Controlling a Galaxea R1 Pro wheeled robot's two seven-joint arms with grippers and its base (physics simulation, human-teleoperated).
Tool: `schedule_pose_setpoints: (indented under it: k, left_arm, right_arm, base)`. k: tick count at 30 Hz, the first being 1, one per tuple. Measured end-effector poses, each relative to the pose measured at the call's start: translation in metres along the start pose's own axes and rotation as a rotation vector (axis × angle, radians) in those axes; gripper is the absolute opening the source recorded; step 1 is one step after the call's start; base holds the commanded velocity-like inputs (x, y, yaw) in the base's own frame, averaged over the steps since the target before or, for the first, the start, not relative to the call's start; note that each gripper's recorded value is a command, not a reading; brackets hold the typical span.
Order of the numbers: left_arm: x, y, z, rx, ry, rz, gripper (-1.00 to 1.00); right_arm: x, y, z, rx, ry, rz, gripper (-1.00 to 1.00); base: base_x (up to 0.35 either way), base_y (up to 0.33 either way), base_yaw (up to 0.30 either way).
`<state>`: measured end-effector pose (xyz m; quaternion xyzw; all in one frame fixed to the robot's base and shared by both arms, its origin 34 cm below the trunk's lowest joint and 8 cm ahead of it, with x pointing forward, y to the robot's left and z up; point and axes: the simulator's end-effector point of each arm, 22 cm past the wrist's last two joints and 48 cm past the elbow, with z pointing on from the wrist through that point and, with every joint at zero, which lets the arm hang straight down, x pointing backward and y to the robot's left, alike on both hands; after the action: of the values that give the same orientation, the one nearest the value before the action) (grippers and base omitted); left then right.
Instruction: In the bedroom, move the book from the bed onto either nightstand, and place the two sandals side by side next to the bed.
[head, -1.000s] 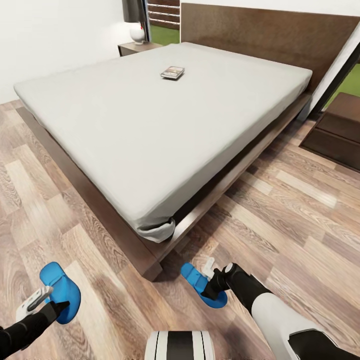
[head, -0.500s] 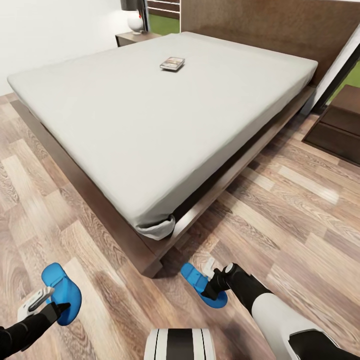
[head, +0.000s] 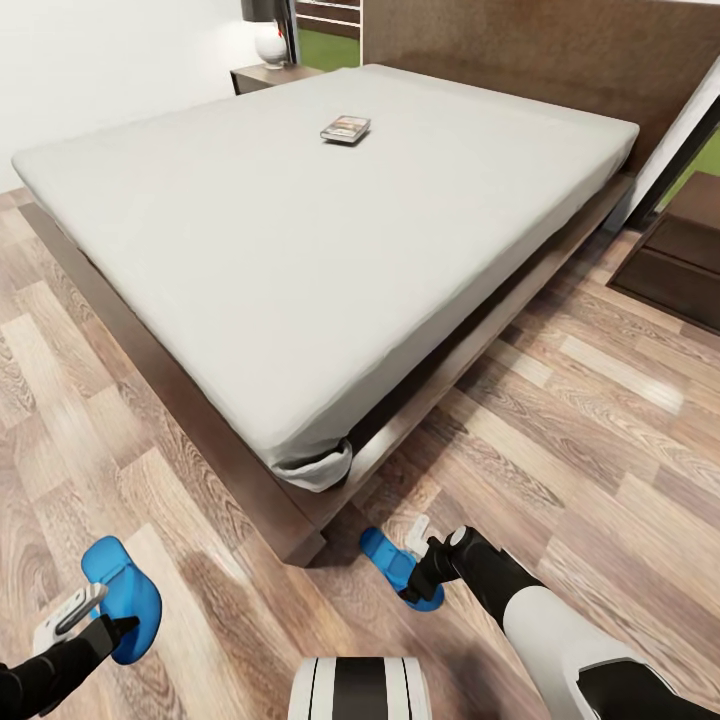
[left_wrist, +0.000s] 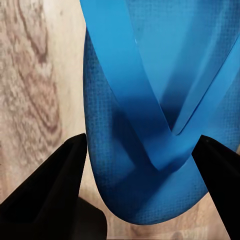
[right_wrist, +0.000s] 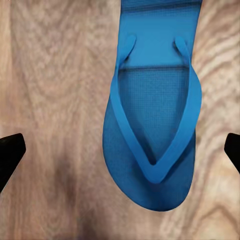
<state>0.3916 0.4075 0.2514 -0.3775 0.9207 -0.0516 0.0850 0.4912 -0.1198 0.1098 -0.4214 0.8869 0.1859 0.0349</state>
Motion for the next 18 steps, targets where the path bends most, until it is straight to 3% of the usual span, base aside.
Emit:
schedule_pose_setpoints:
  k: [5, 9, 13, 15, 18]
  left_arm:
    - [0.002, 0.001, 0.002, -0.002, 0.005, -0.005, -1.0]
    - [0.011, -0.004, 0.004, 0.01, 0.014, -0.022, -1.0]
    - [0.032, -0.014, 0.008, 0.03, 0.039, -0.053, -1.0]
    - [0.039, -0.017, 0.01, 0.036, 0.047, -0.065, -1.0]
    - [0.048, -0.026, 0.012, 0.051, 0.053, -0.081, -1.0]
  right_arm:
    - [-0.003, -0.002, -0.001, 0.003, -0.012, -0.007, 1.0]
    - [-0.018, -0.011, -0.007, 0.021, -0.068, -0.044, 1.0]
    - [-0.05, -0.031, -0.027, 0.07, -0.153, -0.075, 1.0]
    - [-0.061, -0.036, -0.036, 0.069, -0.184, -0.07, 1.0]
    - [-0.077, -0.048, -0.057, 0.064, -0.231, -0.023, 1.0]
  base:
    - [-0.091, -0.047, 0.0]
    - [-0.258, -0.128, 0.0]
    - [-0.298, -0.147, 0.0]
    - [-0.308, -0.162, 0.0]
    - [-0.298, -0.185, -0.042]
